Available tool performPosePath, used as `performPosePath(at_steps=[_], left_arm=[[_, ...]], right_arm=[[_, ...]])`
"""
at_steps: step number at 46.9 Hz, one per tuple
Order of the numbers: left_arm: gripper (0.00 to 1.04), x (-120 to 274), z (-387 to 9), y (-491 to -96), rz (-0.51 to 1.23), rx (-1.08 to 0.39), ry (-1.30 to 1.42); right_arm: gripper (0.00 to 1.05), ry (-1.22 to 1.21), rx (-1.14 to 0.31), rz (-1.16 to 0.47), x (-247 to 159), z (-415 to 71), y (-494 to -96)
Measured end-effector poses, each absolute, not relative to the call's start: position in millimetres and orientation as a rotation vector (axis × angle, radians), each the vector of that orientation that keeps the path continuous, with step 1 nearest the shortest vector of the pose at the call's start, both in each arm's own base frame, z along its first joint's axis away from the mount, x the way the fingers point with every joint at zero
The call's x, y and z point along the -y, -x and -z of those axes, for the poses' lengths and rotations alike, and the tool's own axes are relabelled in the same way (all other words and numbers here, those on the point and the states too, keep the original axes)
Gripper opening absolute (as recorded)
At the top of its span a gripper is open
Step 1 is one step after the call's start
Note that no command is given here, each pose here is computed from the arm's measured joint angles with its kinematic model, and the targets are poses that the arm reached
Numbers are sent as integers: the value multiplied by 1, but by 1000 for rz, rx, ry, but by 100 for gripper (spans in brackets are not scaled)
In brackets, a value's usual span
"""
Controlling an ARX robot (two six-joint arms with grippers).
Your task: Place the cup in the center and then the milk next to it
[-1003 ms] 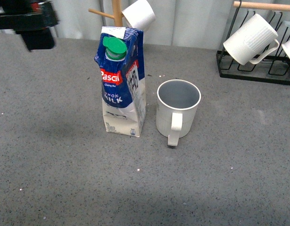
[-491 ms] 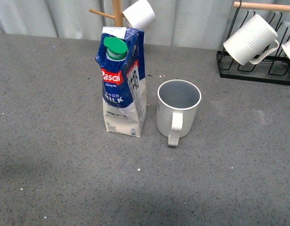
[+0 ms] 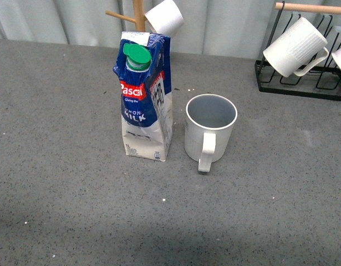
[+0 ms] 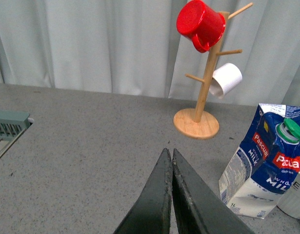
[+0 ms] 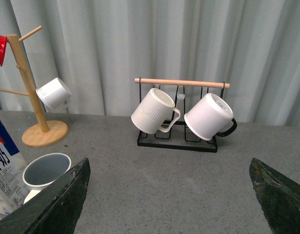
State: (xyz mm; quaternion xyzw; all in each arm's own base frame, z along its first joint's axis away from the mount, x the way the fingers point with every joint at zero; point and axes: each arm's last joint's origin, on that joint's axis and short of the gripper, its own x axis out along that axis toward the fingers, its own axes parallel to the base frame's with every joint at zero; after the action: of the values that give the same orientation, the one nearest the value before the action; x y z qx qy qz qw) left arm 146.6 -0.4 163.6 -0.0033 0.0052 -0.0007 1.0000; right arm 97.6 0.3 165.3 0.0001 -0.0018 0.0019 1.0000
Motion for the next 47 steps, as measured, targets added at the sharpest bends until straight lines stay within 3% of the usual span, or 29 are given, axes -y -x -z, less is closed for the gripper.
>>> performPosePath(at_steps=[47], left_arm=[[4,0,-173,-110,1,23,7]], right_arm=[[95,0,4,-4,0,-165,-98]])
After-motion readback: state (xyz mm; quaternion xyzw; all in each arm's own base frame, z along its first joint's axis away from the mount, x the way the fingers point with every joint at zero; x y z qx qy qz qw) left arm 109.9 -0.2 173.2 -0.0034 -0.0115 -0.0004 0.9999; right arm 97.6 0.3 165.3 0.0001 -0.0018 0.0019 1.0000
